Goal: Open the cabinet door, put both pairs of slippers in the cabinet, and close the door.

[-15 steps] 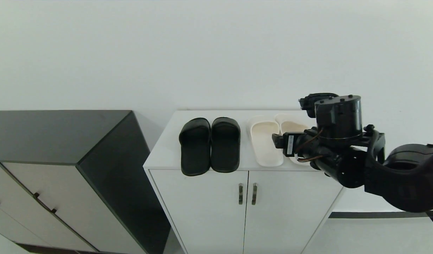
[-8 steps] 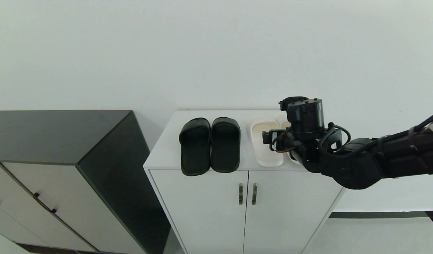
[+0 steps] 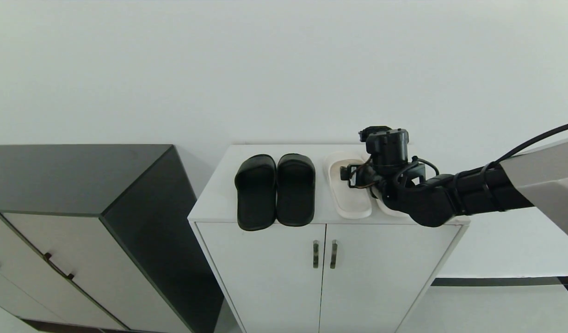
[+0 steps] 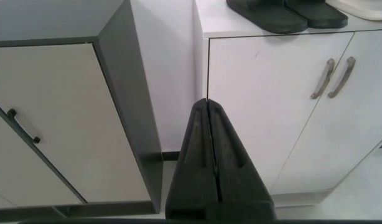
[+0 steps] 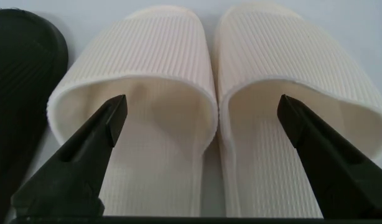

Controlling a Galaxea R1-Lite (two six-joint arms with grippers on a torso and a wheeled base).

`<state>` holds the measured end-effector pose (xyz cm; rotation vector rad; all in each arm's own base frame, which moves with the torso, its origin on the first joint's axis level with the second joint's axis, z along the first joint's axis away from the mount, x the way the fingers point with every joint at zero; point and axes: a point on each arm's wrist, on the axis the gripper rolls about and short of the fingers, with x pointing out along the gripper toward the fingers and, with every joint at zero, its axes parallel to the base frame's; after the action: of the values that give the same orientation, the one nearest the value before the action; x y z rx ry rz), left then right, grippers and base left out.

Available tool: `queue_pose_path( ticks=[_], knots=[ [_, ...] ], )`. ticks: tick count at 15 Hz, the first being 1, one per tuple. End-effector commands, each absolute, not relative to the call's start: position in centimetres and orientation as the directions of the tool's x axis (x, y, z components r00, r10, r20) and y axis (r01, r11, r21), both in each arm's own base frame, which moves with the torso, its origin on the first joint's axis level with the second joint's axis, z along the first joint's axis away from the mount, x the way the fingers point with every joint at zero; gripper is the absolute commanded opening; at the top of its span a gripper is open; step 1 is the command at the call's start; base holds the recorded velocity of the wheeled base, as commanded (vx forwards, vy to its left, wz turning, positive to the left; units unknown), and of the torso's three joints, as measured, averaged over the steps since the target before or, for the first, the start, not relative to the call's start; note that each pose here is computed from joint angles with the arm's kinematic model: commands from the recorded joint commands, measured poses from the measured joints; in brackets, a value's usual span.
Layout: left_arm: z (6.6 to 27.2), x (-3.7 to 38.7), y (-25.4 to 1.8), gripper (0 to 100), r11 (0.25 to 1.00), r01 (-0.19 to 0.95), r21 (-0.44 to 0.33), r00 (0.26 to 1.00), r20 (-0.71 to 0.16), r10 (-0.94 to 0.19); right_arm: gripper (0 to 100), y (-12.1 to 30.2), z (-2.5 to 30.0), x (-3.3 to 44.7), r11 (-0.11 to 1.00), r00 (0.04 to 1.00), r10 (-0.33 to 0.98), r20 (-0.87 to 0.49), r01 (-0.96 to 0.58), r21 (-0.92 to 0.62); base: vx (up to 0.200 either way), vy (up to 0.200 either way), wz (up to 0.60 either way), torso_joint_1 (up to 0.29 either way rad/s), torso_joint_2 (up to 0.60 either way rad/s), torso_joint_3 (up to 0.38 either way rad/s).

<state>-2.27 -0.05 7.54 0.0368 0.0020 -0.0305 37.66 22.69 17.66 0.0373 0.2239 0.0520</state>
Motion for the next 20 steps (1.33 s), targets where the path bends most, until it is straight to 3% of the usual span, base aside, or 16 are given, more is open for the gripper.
queue_pose_path(
  ticks=[1, 2, 3, 8, 14, 17, 20],
  knots=[
    [7.5, -2.3, -0.1, 0, 0.999, 0.029, 0.037, 1.0, -0.005, -0.029, 100, 22.6, 17.5, 38.4, 0.998, 0.974, 0.059, -0.217, -0.05, 0.048, 0.0, 0.0, 0.0, 0.0, 0.0, 0.0],
    [7.6, -2.3, -0.1, 0, 0.999, 0.031, 0.037, 1.0, -0.003, -0.031, 100, 22.7, 17.5, 38.6, 0.997, 0.975, 0.061, -0.214, -0.052, 0.05, 0.0, 0.0, 0.0, 0.0, 0.0, 0.0],
    [7.5, -2.3, -0.1, 0, 0.999, 0.031, 0.037, 1.0, -0.005, -0.031, 0, 22.7, 17.5, 38.6, 0.997, 0.975, 0.062, -0.212, -0.053, 0.047, 0.0, 0.0, 0.0, 0.0, 0.0, 0.0],
    [7.5, -2.3, -0.1, 0, 0.999, 0.031, 0.037, 1.0, -0.005, -0.031, 0, 22.8, 17.5, 38.7, 0.998, 0.976, 0.057, -0.208, -0.048, 0.048, 0.0, 0.0, 0.0, 0.0, 0.0, 0.0],
    [7.5, -2.3, -0.1, 0, 0.999, 0.032, 0.031, 0.999, -0.005, -0.032, 0, 21.2, 21.4, 34.7, 0.995, 0.982, 0.08, -0.169, -0.07, 0.067, 0.0, 0.0, 0.0, 0.0, 0.0, 0.0],
    [7.5, -2.3, -0.1, 0, 0.999, 0.032, 0.031, 0.999, -0.005, -0.032, 0, 20.5, 22.7, 30.2, 0.986, 0.97, 0.165, -0.176, -0.16, 0.044, 0.0, 0.0, 0.0, 0.0, 0.0, 0.0],
    [7.5, -2.3, -0.1, 0, 0.999, 0.032, 0.031, 0.999, -0.005, -0.032, 0, 20.1, 23.4, 24.6, 0.932, 0.911, 0.362, -0.196, -0.359, 0.055, 0.0, 0.0, 0.0, 0.0, 0.0, 0.0]
  ],
)
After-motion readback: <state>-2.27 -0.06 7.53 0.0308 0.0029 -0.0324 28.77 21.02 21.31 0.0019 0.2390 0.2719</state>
